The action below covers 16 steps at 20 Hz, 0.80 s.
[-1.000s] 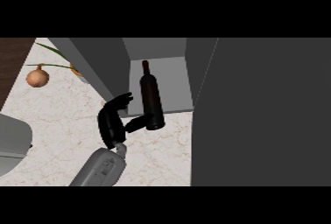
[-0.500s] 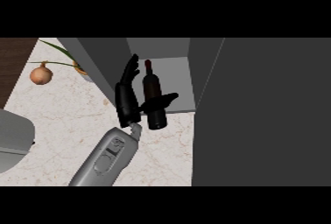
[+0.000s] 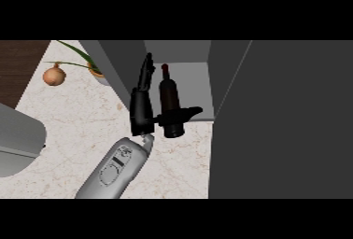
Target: Pick up the wine, place it into the cabinet and close the cabinet
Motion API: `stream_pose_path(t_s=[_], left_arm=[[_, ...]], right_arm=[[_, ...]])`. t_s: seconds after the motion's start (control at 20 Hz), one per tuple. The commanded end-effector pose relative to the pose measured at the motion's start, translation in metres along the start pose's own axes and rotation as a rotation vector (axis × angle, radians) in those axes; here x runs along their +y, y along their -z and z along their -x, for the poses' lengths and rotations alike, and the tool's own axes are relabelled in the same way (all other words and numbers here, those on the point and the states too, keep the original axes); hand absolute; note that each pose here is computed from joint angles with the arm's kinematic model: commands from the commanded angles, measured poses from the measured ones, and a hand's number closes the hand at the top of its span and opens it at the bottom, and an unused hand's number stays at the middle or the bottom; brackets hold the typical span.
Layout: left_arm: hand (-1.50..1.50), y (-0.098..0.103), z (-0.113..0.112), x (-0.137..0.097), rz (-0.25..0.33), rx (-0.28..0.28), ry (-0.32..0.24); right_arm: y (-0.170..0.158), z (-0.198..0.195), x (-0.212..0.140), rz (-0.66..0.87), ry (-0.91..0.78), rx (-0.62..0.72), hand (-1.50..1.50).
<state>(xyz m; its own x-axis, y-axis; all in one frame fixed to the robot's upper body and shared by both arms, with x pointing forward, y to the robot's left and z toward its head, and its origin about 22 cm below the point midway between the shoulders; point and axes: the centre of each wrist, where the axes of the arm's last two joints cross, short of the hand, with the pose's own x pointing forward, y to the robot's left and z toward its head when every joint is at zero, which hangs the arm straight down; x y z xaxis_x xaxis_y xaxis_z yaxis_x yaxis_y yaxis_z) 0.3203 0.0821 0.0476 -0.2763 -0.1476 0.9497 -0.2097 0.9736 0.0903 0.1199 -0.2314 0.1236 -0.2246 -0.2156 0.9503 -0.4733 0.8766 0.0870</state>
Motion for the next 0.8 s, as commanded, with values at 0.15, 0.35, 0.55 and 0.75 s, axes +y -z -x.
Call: stream_pose_path(t_s=[0.15,0.35,0.55,0.75], left_arm=[[-1.5,-0.023,-0.02,0.011,0.06,-0.027,-0.159],[-1.5,-0.055,-0.009,0.031,0.076,-0.026,-0.161],[-1.5,-0.075,-0.019,0.047,0.141,-0.021,-0.16],[-1.5,-0.077,-0.022,0.085,0.125,-0.024,-0.152]], right_arm=[[-0.013,-0.034,0.008,0.039,-0.058,-0.019,-1.5],[-0.013,-0.049,0.009,0.029,-0.081,-0.02,-1.5],[-0.001,-0.029,0.003,0.065,-0.101,-0.03,-1.5],[-0.015,-0.046,0.011,0.039,-0.112,0.013,-1.5]])
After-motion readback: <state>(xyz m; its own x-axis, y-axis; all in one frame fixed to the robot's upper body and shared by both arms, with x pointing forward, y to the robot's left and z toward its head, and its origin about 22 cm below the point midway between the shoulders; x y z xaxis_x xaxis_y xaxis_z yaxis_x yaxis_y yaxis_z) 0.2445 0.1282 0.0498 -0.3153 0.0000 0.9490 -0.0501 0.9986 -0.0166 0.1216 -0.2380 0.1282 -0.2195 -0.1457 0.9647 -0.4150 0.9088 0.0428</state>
